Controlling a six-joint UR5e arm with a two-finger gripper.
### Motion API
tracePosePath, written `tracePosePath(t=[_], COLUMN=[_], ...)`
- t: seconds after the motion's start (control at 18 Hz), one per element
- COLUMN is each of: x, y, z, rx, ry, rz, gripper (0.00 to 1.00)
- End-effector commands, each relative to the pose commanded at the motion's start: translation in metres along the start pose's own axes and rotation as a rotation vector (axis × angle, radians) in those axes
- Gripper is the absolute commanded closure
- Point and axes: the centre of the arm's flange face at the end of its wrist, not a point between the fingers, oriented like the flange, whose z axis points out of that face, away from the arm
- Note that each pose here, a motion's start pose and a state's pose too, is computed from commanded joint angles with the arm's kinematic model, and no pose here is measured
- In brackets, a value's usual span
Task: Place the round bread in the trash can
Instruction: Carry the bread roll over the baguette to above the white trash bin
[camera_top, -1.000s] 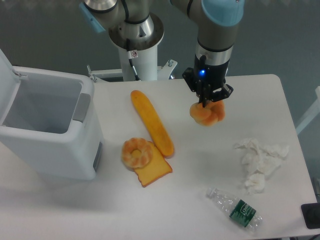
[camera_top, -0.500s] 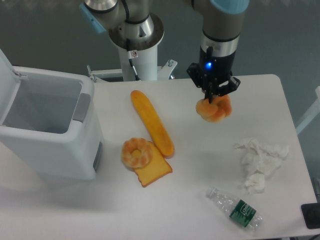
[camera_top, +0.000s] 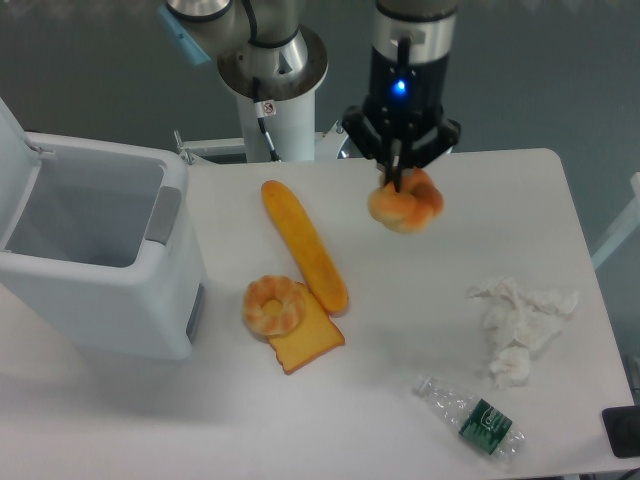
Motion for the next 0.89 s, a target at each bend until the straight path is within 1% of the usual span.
tracePosePath(t=[0.11,0.17,0.28,0.33,0.5,0.89], x=[0.027,0.037,0.062,0.084,0.107,0.18], y=[-0.008,-0.009,-0.015,-0.018,-0.023,-0.022], z=[-0.005,-0.011,-0.011,-0.008,-0.006,0.008], rx=[0.056,0.077,0.094,0.09,0.087,0.051], ry=[0.054,0.065,0.113,0.136,0.155,0.231], rz=[0.007,0.004,0.008,0.028,0.057,0.164], gripper=[1.0,1.0,1.0,1.0,1.0,1.0])
